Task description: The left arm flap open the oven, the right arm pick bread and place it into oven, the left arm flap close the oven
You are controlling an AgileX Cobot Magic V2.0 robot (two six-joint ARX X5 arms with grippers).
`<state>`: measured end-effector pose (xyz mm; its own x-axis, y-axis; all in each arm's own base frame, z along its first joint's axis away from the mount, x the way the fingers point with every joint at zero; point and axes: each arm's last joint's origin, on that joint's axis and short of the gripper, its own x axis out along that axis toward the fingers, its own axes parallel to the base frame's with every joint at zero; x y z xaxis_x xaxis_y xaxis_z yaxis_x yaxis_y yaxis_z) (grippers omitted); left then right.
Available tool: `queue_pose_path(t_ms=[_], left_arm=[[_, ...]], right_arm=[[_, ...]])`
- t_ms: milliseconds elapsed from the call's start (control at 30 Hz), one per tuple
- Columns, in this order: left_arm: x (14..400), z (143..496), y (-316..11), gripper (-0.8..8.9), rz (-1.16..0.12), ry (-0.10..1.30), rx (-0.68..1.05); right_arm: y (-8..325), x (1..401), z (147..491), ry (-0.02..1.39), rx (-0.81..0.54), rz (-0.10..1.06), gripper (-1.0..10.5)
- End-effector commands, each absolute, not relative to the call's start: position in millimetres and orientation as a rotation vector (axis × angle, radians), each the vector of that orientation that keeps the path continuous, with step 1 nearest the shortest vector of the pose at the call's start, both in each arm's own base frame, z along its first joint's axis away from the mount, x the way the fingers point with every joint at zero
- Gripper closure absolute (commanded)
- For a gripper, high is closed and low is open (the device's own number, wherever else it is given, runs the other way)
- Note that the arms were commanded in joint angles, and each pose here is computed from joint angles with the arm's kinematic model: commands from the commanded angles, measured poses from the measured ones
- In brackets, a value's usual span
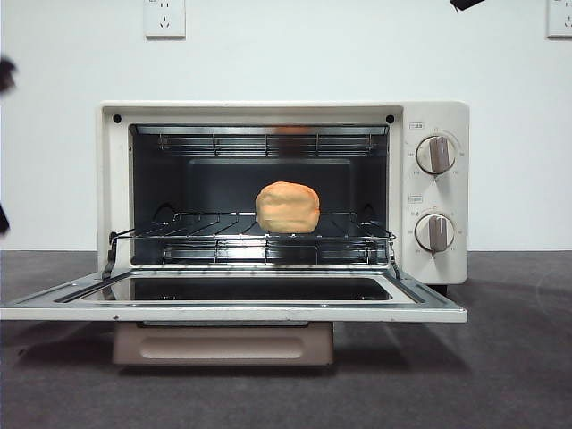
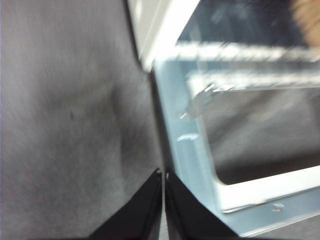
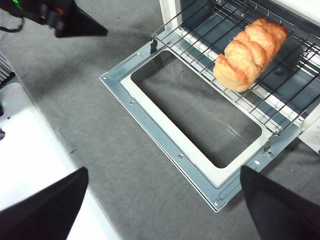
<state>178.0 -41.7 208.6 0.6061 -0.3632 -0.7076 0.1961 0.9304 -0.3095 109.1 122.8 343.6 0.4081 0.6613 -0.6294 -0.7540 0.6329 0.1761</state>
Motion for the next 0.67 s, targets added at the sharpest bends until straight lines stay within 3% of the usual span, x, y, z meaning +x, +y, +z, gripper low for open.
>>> queue_pose_path(t_ms=[33,367,667], left_arm=[[189.8,197.6,-44.4,7.99,-0.353,0.894,-0.205],[219.3,157.9,-49.4,7.99,-0.363,1.002,-0.212],[227.3,139.9,-54.0,7.99,-0.463,1.059,-0.272]], right_arm=[[124.5,108.5,348.5,0.706,-0.149,0.912,4.6],[124.5,108.5,348.5,0.706,-0.148,0.912,4.6],[124.5,108.5,348.5,0.708,-0.145,0.910,4.6]])
